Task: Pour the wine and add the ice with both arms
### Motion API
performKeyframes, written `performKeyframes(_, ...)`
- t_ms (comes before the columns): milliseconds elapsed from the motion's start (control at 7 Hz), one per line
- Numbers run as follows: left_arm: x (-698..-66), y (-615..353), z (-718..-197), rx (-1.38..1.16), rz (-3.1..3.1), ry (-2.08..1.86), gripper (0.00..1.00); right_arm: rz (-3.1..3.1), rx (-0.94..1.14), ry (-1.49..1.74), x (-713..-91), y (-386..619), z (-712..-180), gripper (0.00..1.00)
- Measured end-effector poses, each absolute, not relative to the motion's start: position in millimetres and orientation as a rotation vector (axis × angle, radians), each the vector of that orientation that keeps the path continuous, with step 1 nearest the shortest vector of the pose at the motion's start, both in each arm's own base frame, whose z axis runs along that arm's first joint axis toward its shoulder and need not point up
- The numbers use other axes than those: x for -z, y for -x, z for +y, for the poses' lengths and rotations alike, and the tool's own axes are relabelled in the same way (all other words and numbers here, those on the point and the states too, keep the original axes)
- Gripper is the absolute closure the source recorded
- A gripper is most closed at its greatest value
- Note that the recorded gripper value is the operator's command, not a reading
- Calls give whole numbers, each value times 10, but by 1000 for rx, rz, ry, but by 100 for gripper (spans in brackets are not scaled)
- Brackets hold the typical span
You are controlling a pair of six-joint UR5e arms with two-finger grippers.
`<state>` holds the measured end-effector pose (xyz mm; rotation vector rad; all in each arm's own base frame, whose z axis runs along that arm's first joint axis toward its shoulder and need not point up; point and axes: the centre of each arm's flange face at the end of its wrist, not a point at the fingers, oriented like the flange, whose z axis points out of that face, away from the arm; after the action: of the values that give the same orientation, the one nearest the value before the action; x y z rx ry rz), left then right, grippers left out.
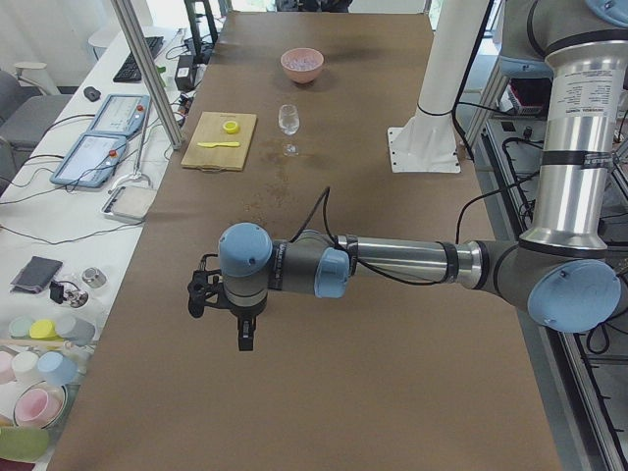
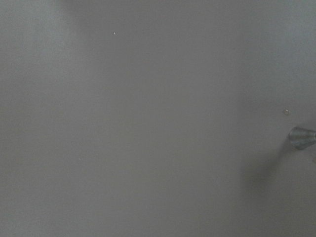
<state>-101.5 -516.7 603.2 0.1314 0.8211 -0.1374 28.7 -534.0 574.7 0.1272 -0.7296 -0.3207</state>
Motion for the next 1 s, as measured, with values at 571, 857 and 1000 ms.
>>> performKeyframes(571, -5760, 870, -5260, -25, 814, -216, 2, -784, 287, -102, -5514, -331, -5584, 0)
performKeyframes(857, -5841, 876, -5222, -36, 817, -210, 2, -788, 264, -95, -5514, -370, -5626, 0)
performKeyframes(1000, -5854, 892, -5142, -31, 832, -208, 2, -789, 262, -92, -5536, -370, -5634, 0)
